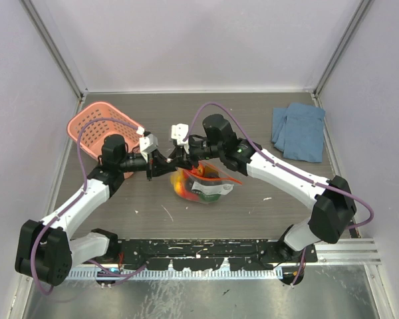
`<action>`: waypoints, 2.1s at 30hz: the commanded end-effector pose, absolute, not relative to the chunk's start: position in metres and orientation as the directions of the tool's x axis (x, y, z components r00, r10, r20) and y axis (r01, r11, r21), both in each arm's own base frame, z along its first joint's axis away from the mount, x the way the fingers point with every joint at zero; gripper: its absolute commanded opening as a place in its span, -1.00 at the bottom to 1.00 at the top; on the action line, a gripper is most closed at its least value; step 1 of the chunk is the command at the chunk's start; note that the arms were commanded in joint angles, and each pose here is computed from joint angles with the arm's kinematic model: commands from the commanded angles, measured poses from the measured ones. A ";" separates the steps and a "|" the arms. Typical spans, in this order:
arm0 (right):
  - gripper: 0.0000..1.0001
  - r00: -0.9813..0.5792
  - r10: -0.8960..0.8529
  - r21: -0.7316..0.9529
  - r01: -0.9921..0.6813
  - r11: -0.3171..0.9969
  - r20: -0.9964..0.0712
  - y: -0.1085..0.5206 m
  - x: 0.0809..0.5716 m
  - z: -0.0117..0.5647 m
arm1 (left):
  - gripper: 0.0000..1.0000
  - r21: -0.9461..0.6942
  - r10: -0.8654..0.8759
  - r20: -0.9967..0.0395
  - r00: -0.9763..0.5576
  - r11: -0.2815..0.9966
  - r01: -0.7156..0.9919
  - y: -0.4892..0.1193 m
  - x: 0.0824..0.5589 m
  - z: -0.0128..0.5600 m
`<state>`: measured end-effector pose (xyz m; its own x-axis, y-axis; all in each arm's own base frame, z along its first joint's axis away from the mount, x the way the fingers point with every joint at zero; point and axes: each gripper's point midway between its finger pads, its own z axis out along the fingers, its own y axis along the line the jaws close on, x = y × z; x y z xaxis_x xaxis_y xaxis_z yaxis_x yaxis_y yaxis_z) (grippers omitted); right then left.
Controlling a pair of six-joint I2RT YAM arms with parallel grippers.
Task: Place the food in the zip-top bag and seal the zipper
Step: Zip the zipper food storage bag at the center of the board.
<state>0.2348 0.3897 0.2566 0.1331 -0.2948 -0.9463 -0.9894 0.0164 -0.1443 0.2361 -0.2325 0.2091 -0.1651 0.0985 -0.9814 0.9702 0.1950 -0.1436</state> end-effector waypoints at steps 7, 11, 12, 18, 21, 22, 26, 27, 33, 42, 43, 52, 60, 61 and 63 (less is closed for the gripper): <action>-0.74 0.197 -0.232 -0.206 -0.978 0.017 -0.953 0.395 0.236 0.291 | -1.00 -0.060 0.079 -0.994 -0.075 0.178 0.982 -0.234 0.236 0.230; -0.91 0.188 -0.273 -0.208 -0.977 0.044 -0.943 0.386 0.238 0.286 | -1.00 -0.061 0.078 -0.994 -0.077 0.184 0.981 -0.234 0.237 0.230; -0.95 0.184 -0.286 -0.207 -0.977 0.054 -0.940 0.384 0.238 0.284 | -1.00 -0.063 0.078 -0.994 -0.078 0.188 0.980 -0.234 0.238 0.230; -0.99 0.149 -0.371 -0.212 -0.968 0.136 -0.917 0.362 0.243 0.274 | -1.00 -0.064 0.079 -0.994 -0.082 0.210 0.976 -0.233 0.241 0.230; -0.99 0.135 -0.405 -0.222 -0.959 0.176 -0.904 0.350 0.244 0.271 | -1.00 -0.064 0.079 -0.993 -0.084 0.228 0.972 -0.232 0.245 0.230; -0.99 0.131 -0.414 -0.225 -0.956 0.188 -0.901 0.345 0.243 0.270 | -1.00 -0.063 0.080 -0.993 -0.083 0.235 0.970 -0.232 0.246 0.230; -0.99 0.108 -0.446 -0.232 -0.944 0.233 -0.888 0.329 0.241 0.263 | -1.00 -0.066 0.078 -0.993 -0.087 0.249 0.966 -0.231 0.249 0.229; -0.99 0.101 -0.455 -0.231 -0.943 0.241 -0.885 0.325 0.240 0.261 | -1.00 -0.067 0.078 -0.993 -0.089 0.252 0.965 -0.231 0.249 0.228; -0.99 0.067 -0.498 -0.245 -0.922 0.300 -0.864 0.303 0.238 0.255 | -1.00 -0.069 0.079 -0.992 -0.095 0.285 0.956 -0.229 0.255 0.226; -0.99 0.031 -0.528 -0.265 -0.888 0.375 -0.849 0.274 0.235 0.250 | -1.00 -0.074 0.080 -0.991 -0.108 0.346 0.935 -0.225 0.265 0.224; -0.99 0.024 -0.533 -0.267 -0.884 0.385 -0.846 0.271 0.235 0.249 | -1.00 -0.074 0.080 -0.991 -0.109 0.354 0.932 -0.224 0.266 0.224; -0.99 -0.028 -0.546 -0.271 -0.846 0.459 -0.838 0.241 0.230 0.240 | -1.00 -0.082 0.074 -0.990 -0.122 0.400 0.913 -0.220 0.274 0.224; -0.99 -0.056 -0.544 -0.289 -0.799 0.528 -0.837 0.214 0.229 0.236 | -1.00 -0.107 0.065 -0.987 -0.150 0.439 0.892 -0.217 0.284 0.222; -0.99 -0.062 -0.545 -0.293 -0.790 0.539 -0.836 0.210 0.229 0.236 | -1.00 -0.111 0.065 -0.986 -0.156 0.446 0.888 -0.217 0.286 0.221; -0.99 -0.074 -0.547 -0.298 -0.774 0.558 -0.834 0.202 0.230 0.234 | -1.00 -0.119 0.066 -0.983 -0.169 0.470 0.875 -0.215 0.291 0.220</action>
